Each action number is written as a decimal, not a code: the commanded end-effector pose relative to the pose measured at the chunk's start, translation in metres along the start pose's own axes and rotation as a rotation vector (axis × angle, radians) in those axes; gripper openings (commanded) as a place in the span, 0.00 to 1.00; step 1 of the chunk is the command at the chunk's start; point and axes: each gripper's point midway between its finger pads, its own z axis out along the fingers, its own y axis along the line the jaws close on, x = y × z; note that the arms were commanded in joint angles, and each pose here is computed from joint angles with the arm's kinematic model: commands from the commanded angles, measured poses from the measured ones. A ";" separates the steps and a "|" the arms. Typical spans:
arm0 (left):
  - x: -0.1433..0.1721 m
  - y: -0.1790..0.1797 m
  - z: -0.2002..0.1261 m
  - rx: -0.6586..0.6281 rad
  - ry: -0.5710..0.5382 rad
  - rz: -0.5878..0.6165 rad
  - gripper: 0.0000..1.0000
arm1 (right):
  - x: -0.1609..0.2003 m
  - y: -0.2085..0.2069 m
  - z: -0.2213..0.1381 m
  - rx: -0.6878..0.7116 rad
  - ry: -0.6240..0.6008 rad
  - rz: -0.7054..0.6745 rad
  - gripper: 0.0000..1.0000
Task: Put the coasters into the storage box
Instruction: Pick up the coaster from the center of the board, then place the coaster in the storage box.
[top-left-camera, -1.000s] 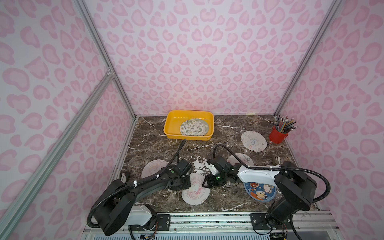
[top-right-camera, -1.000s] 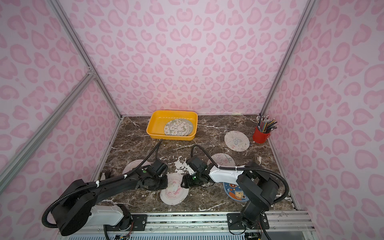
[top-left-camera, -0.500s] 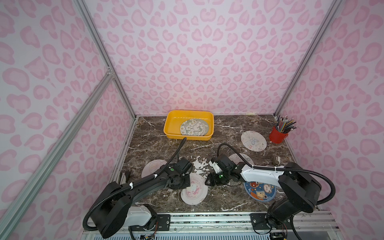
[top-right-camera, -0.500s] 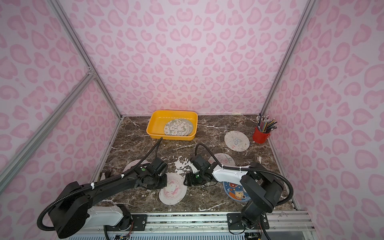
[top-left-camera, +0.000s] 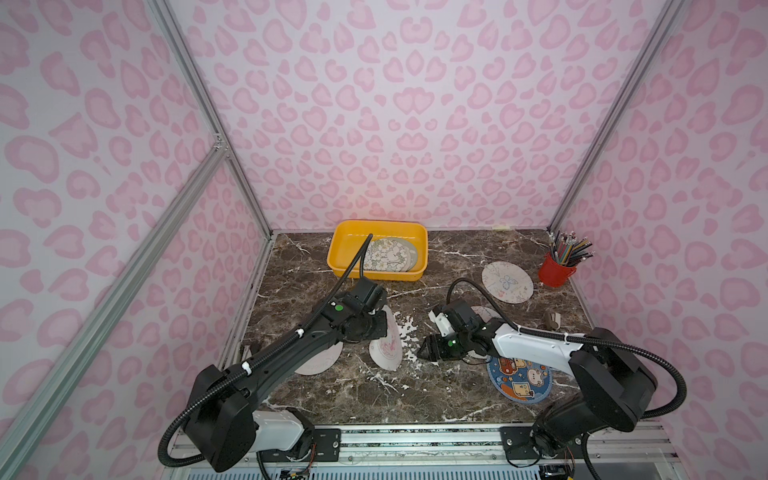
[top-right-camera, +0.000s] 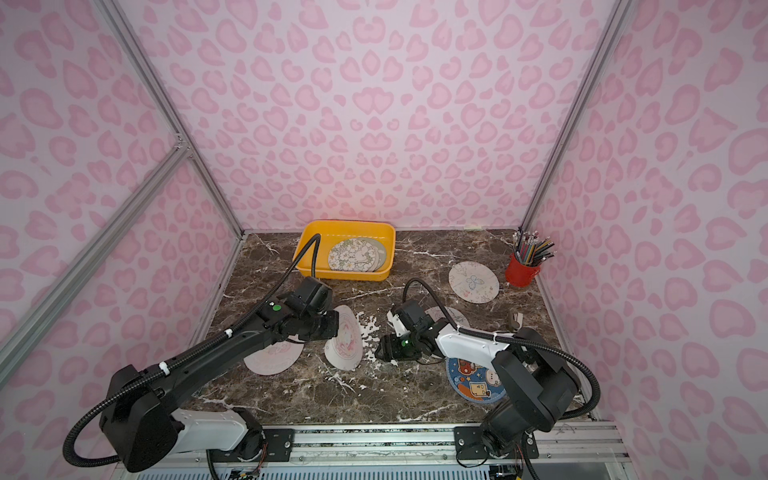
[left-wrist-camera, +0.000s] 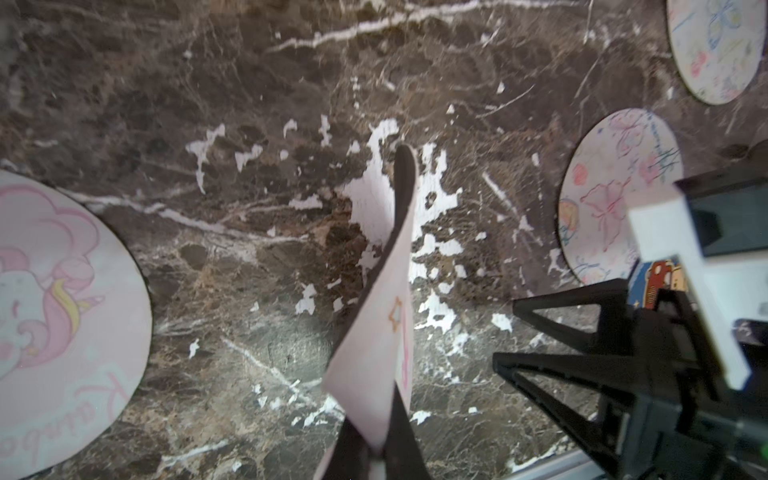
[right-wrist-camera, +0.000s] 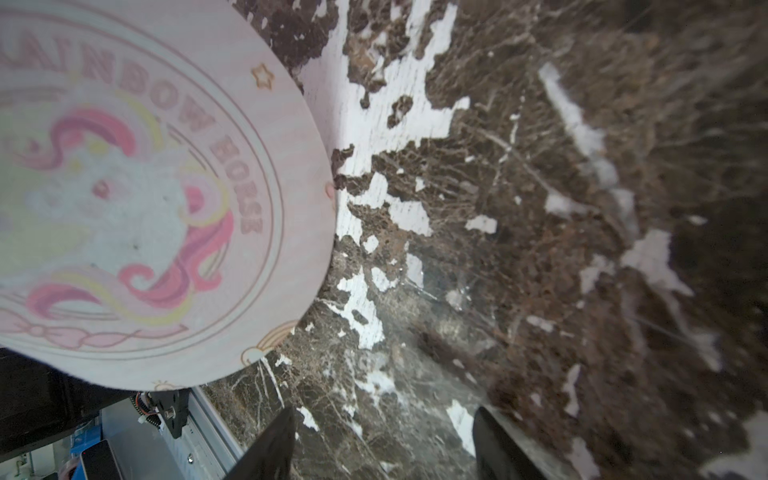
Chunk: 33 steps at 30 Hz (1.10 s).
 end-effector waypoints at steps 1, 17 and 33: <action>-0.023 -0.010 -0.009 0.040 -0.020 0.049 0.02 | -0.004 0.001 -0.003 -0.018 -0.007 -0.022 0.69; -0.154 -0.056 -0.007 0.207 -0.118 0.082 0.02 | -0.025 0.001 -0.012 -0.047 -0.039 -0.012 0.71; -0.271 -0.059 0.052 0.309 -0.208 0.088 0.02 | -0.039 -0.017 -0.011 -0.041 -0.050 0.038 0.71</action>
